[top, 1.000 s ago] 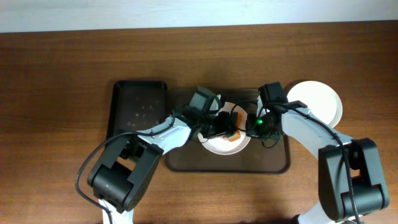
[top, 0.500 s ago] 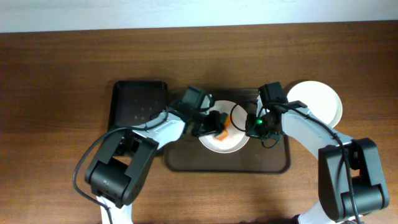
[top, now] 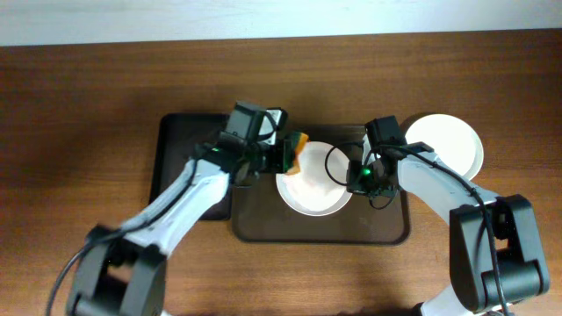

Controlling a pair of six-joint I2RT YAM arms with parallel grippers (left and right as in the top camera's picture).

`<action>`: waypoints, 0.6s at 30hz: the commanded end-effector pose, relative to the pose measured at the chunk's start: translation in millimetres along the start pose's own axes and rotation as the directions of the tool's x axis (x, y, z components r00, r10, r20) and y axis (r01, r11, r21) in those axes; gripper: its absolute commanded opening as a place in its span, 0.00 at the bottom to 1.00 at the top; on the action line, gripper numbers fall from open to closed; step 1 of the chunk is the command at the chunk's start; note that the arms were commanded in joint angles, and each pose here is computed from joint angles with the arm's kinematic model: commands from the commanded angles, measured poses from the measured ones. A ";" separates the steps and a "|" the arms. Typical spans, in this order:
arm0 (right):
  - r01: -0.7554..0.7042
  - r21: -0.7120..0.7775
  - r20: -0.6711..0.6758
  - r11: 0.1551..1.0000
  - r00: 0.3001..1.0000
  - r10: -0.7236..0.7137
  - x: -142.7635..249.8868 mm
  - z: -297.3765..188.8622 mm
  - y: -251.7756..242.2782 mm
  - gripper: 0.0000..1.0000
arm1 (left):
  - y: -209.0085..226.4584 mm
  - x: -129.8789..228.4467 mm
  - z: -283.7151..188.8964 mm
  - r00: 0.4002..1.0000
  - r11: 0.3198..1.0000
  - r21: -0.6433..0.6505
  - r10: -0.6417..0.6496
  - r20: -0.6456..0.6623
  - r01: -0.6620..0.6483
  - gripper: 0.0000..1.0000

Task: Clean dirty plates on tray and stack at the side
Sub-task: 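Scrub the red-stained plate with the sponge in the left gripper, then return the sponge to the black tray with the left gripper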

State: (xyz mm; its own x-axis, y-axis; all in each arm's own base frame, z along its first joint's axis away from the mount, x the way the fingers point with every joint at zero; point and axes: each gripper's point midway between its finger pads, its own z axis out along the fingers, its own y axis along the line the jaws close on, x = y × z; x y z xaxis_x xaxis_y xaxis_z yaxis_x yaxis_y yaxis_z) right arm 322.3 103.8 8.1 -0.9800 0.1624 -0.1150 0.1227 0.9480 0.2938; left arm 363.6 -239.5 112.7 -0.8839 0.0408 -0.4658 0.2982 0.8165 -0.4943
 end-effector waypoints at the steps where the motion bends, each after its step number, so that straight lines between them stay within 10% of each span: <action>1: 0.008 0.015 -0.016 1.000 1.000 -0.008 4.7 3.1 -2.1 0.09 | 66.5 -13.2 -35.3 0.997 0.952 -0.305 -0.002 0.073 0.024 0.00; 6: 0.008 0.015 -0.016 1.000 1.000 -0.008 4.7 3.1 -2.1 0.09 | 141.6 5.7 -65.8 0.997 0.838 -0.540 -0.073 0.036 0.081 0.00; 18: 0.007 0.015 -0.016 1.000 1.000 -0.007 4.8 3.1 -2.1 0.08 | 189.8 67.4 -38.3 0.975 0.791 -0.610 -0.174 -0.137 0.055 0.00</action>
State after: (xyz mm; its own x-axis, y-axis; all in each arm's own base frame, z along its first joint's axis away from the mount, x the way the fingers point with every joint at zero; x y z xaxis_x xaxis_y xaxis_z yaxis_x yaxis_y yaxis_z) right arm 321.4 103.8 8.0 -0.9804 0.1620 -0.1118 0.1233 0.9482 0.2927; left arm 355.9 -67.6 39.9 -0.9425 -0.0446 -0.3311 -0.0408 0.9990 -0.0183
